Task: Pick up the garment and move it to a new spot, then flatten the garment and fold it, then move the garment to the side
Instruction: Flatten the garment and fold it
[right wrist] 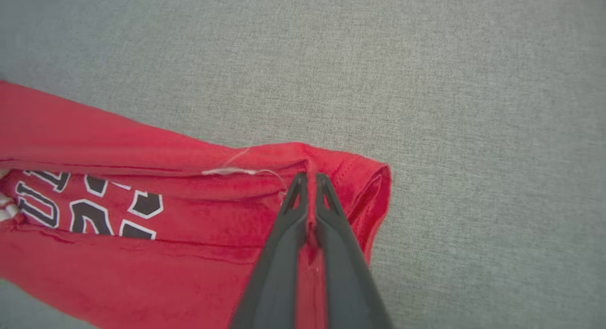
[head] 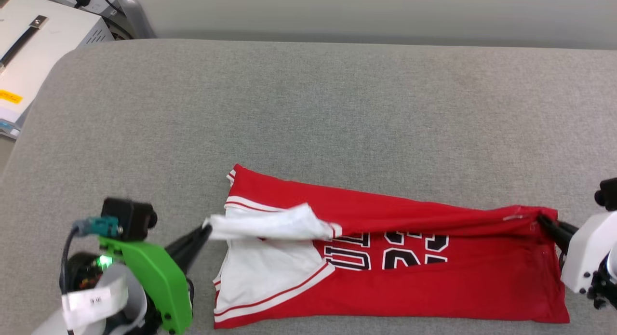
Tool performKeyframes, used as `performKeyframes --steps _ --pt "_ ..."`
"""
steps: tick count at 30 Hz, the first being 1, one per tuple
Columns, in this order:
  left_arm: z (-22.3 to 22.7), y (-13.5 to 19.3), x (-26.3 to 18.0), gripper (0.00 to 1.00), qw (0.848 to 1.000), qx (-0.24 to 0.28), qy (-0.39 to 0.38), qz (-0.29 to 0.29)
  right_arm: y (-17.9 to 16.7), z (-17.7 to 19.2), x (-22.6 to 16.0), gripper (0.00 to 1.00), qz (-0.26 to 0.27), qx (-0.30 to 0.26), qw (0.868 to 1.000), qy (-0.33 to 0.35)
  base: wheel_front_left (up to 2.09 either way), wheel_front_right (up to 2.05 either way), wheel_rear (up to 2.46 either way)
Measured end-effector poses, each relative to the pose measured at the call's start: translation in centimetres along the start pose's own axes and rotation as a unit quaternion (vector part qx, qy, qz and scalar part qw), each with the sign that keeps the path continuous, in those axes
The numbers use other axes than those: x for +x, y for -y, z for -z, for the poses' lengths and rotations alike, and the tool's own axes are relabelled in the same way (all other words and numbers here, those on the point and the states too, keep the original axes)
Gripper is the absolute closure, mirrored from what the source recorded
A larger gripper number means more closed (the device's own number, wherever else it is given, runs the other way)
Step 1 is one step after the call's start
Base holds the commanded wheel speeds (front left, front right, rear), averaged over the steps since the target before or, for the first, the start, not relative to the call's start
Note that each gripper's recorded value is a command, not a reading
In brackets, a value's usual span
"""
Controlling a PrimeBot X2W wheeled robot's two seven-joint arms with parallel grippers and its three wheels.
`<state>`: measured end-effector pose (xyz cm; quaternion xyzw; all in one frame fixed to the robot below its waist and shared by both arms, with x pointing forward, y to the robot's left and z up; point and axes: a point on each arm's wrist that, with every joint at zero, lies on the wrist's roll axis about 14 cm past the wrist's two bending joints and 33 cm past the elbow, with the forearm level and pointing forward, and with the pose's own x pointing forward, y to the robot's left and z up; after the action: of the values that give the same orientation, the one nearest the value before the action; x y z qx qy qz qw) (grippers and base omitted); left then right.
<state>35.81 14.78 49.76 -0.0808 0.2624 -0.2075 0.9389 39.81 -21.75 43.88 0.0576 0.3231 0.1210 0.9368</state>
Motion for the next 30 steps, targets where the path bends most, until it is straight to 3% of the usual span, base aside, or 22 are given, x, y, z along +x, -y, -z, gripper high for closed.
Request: performKeyframes --steps 14,15,16,17,24,30 --pt "6.7 0.0 -1.0 1.00 0.995 -0.053 -0.079 -0.011 -0.5 3.8 -1.4 1.00 -0.015 -0.016 0.996 -0.085 0.00 0.00 0.00" --pt "7.1 0.0 -0.9 0.85 0.995 -0.054 -0.085 -0.009 -0.6 4.0 -1.4 0.55 -0.016 -0.017 0.996 -0.089 0.00 0.00 0.00" --pt "7.6 -0.1 -0.9 0.04 0.994 -0.054 -0.092 -0.011 -0.6 4.2 -1.3 0.00 -0.016 -0.018 0.995 -0.093 0.00 0.00 0.00" --pt "8.0 -0.1 -0.8 0.00 0.994 -0.053 -0.098 -0.012 -0.5 4.5 -1.4 0.00 -0.015 -0.019 0.995 -0.100 0.00 0.00 0.00" --pt "8.2 0.2 -0.6 0.00 0.995 -0.061 -0.082 -0.012 -0.2 4.5 -2.2 0.00 -0.008 -0.020 0.994 -0.103 0.00 0.00 0.00" --pt "3.5 -0.3 -0.9 0.00 0.997 -0.065 0.033 -0.030 0.2 1.8 -4.1 0.00 0.002 -0.008 0.998 -0.068 0.00 0.00 0.00"
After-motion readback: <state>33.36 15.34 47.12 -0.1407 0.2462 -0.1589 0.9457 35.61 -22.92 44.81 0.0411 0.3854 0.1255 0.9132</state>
